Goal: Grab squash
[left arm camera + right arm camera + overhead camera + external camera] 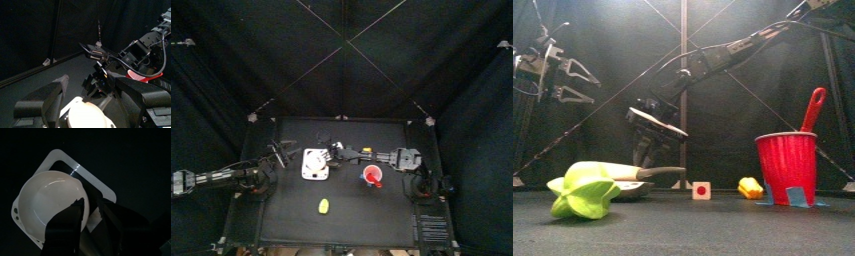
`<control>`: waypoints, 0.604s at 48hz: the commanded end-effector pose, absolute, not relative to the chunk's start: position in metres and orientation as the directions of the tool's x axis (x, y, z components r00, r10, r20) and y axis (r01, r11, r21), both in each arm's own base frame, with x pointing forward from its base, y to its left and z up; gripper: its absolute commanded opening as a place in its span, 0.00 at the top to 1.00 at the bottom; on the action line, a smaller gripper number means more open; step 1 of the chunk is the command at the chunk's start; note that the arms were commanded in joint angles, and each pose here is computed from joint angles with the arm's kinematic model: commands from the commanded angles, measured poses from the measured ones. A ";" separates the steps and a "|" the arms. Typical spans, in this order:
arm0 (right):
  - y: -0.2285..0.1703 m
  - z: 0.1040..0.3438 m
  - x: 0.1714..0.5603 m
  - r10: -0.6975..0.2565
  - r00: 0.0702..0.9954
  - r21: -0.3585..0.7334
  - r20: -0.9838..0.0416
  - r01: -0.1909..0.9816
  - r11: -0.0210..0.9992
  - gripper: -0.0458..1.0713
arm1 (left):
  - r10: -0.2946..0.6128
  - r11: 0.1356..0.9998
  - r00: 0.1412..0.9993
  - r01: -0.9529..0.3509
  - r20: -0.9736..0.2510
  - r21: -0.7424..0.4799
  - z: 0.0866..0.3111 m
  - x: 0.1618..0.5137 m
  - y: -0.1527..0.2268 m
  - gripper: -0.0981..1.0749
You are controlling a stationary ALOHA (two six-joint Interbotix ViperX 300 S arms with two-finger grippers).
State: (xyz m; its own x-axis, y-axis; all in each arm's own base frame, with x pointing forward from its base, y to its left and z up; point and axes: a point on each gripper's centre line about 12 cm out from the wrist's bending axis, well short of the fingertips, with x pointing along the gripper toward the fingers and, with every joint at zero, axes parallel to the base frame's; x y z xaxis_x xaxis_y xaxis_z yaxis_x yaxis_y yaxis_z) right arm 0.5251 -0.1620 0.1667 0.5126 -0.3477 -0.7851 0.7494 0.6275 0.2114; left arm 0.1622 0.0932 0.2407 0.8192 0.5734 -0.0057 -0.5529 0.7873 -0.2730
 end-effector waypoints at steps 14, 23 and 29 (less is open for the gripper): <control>-0.167 0.217 0.501 -0.404 0.486 0.155 -0.775 0.766 0.625 0.33 | 0.581 0.786 0.814 -0.558 0.008 -0.267 0.246 0.163 0.095 0.10; -0.164 0.229 0.477 -0.417 0.449 0.121 -0.790 0.782 0.612 0.33 | 0.580 0.785 0.814 -0.558 0.006 -0.268 0.245 0.163 0.095 0.10; -0.161 0.230 0.457 -0.413 0.430 0.117 -0.802 0.793 0.598 0.33 | 0.581 0.785 0.814 -0.558 0.005 -0.269 0.245 0.163 0.095 0.10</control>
State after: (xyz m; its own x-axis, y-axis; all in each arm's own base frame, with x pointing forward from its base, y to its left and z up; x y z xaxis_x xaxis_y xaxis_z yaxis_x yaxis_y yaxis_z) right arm 0.4717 -0.1592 0.2008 0.3934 -0.3983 -0.8286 0.7875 0.6111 0.0801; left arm 0.1617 0.0938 0.2399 0.8171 0.5765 -0.0085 -0.5563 0.7844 -0.2741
